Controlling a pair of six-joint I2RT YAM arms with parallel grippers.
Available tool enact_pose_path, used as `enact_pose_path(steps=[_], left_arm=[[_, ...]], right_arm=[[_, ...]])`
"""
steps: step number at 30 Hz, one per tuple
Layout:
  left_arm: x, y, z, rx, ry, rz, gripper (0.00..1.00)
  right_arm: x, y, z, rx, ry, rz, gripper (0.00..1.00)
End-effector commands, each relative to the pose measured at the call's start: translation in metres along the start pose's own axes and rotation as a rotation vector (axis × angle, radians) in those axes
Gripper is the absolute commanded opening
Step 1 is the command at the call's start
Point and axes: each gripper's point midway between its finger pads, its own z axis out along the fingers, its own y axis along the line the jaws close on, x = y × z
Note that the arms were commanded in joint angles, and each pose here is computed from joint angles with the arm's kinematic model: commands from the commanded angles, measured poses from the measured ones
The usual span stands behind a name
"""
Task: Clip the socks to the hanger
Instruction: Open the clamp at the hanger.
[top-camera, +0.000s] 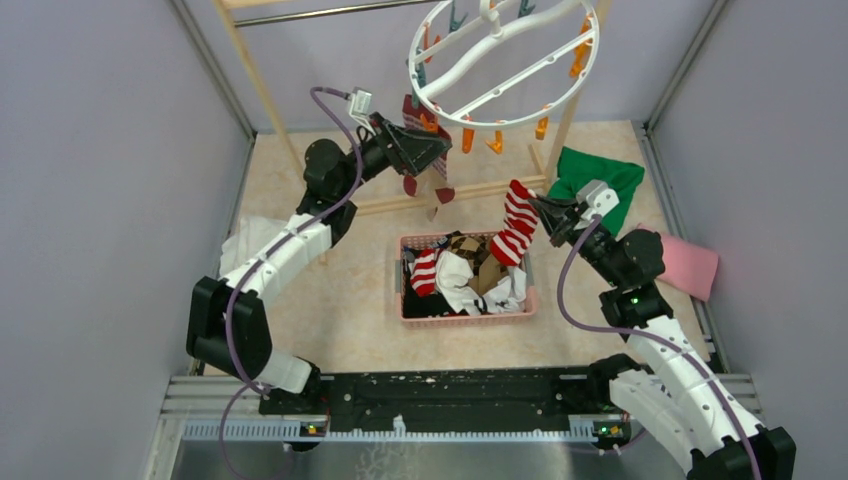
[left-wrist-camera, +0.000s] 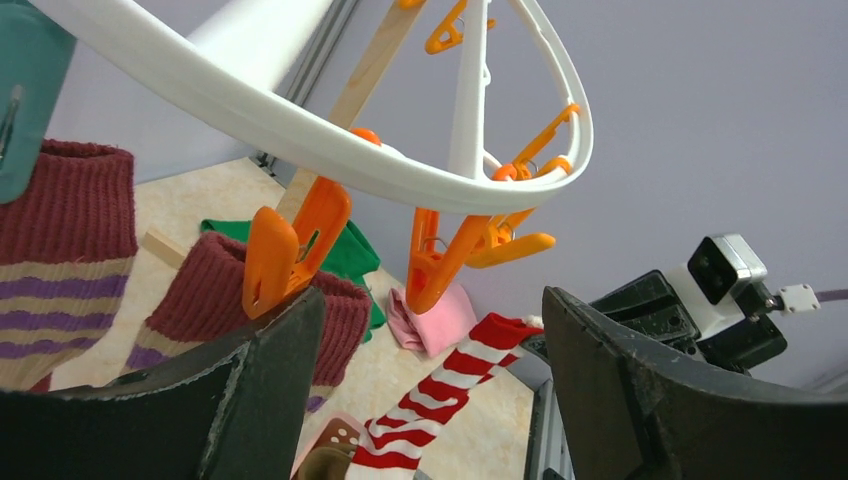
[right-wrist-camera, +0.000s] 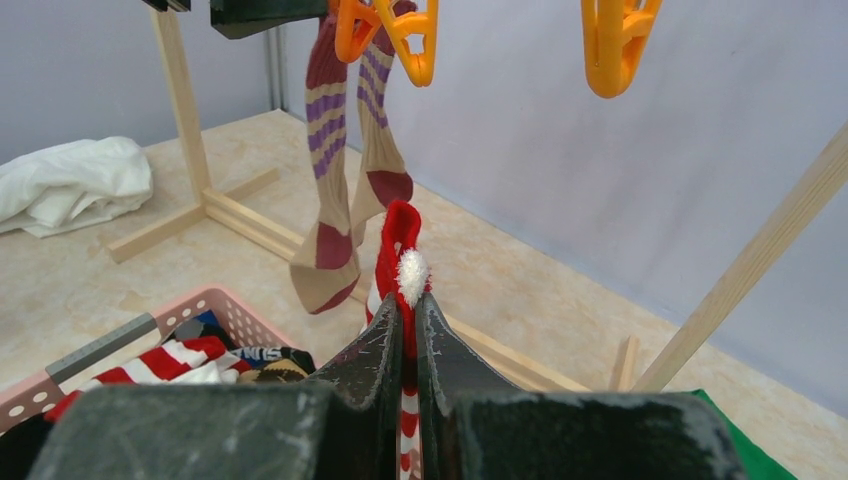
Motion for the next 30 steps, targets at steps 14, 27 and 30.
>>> enact_pose_path(steps=[14,27,30], left_arm=[[-0.008,-0.059,-0.019,0.313,0.083,0.035,0.82],[0.011,-0.034,0.007,0.361,0.127,0.037,0.82],[0.012,-0.024,0.015,0.366,0.124,0.053,0.82]], right_arm=[[-0.018,-0.003,0.000,0.001,-0.050,-0.034,0.00],[-0.015,-0.002,0.003,-0.008,-0.045,-0.032,0.00],[-0.015,-0.003,0.003,-0.004,-0.042,-0.035,0.00]])
